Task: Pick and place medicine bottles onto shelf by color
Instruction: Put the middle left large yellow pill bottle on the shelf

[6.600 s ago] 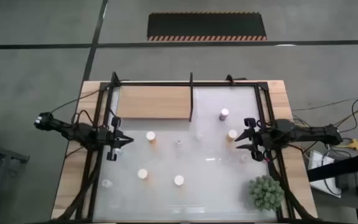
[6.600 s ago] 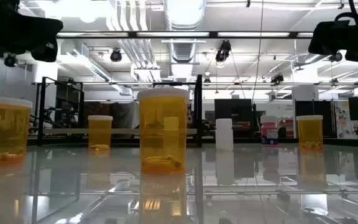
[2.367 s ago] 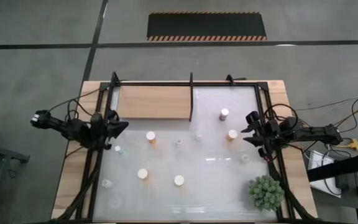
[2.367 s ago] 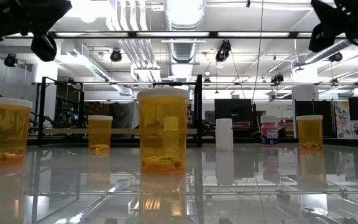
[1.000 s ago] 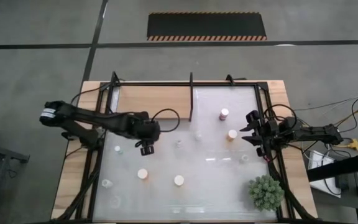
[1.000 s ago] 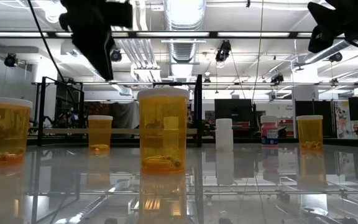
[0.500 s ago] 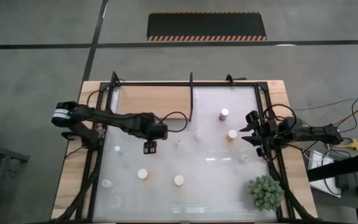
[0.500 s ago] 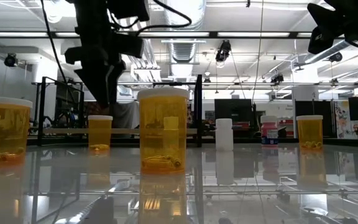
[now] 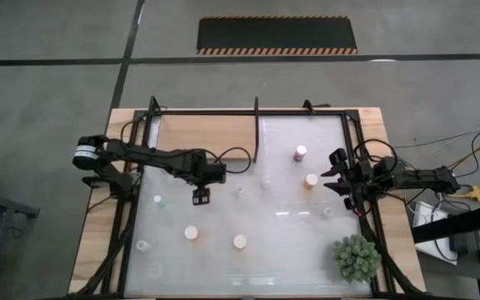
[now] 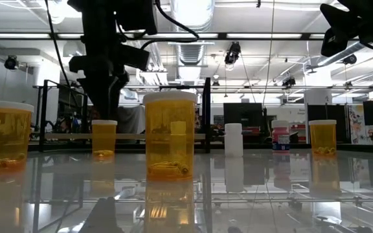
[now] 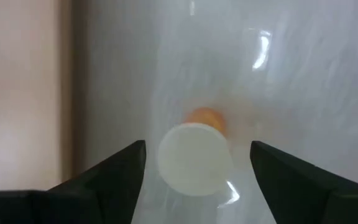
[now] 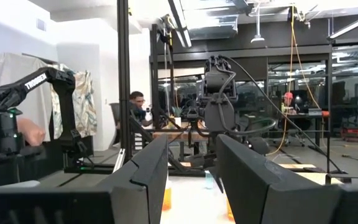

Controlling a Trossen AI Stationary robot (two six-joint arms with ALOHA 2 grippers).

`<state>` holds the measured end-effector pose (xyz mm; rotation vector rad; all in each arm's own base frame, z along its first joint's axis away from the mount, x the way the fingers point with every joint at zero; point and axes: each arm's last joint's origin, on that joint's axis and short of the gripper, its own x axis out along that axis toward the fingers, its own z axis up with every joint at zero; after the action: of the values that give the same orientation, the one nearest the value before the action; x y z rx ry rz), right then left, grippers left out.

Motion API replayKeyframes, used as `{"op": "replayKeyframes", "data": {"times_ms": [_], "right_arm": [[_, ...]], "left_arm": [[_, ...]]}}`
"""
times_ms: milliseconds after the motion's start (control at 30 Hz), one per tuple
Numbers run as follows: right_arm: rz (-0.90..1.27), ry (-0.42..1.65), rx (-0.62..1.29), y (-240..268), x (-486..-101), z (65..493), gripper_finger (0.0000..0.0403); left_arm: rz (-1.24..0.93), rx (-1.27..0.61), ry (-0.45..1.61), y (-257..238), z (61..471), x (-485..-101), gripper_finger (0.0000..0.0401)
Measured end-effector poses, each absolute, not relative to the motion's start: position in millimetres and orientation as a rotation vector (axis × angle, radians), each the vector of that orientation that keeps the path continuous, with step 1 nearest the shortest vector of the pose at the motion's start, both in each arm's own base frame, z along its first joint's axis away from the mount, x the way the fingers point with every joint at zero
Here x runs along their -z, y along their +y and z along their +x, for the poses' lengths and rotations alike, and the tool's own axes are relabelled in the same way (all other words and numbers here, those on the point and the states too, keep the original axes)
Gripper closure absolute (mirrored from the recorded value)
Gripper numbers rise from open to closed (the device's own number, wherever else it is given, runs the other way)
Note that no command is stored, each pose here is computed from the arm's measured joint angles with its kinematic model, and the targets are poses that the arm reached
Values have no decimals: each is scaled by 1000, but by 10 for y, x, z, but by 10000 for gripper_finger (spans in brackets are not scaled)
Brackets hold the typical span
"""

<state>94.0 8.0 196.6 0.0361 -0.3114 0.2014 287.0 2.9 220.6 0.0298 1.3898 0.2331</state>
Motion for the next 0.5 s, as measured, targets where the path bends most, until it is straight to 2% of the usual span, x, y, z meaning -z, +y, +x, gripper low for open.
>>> {"op": "replayKeyframes", "data": {"times_ms": [500], "right_arm": [[36,-312,-201,80,-1966,939,275]], "left_arm": [[7,-246,1399,32,2795,-1994,138]]}}
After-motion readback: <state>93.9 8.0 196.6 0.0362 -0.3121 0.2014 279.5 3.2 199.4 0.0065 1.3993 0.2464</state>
